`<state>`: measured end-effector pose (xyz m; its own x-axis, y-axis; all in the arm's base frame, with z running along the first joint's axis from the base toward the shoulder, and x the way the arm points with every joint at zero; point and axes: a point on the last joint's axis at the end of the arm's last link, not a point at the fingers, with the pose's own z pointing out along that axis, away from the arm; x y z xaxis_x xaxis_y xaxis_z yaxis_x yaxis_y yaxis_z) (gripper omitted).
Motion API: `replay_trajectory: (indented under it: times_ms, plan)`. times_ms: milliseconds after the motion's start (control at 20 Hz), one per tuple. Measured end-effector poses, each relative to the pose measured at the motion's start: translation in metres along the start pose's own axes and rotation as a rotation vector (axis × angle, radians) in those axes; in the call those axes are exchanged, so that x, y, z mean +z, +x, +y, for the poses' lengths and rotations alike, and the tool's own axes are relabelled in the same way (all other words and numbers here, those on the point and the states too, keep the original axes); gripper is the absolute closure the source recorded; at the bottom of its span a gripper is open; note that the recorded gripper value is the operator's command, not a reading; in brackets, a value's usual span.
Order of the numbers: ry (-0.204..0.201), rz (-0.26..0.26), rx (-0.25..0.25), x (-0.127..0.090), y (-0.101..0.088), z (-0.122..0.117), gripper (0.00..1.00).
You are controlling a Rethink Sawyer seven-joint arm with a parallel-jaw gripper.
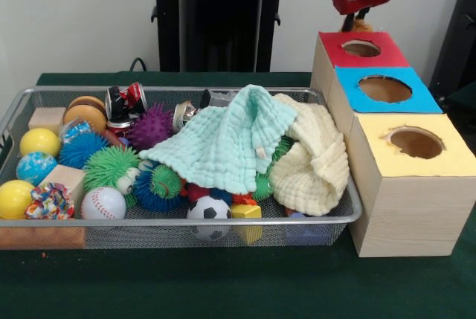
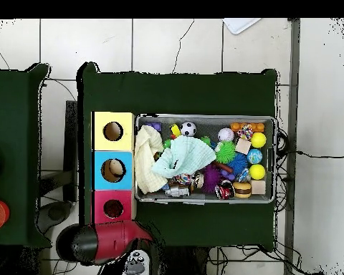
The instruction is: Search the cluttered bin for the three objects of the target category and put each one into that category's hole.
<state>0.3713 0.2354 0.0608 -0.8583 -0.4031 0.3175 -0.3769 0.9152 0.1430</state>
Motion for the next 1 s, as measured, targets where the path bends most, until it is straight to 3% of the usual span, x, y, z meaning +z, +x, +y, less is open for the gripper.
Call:
replay_trajectory:
  times_ms: [150,400,650,800,1000]
  plan:
    - [0.004,-0.002,-0.007,-0.008,-0.01,0.0,1.0]
    - [-0.01,0.045,-0.004,-0.022,-0.01,-0.001,1.0]
    - [-0.028,0.091,-0.004,-0.049,-0.015,-0.001,1.0]
    - [-0.027,0.087,-0.004,-0.059,-0.02,-0.003,1.0]
    - [-0.015,0.039,-0.002,-0.068,-0.038,-0.009,1.0]
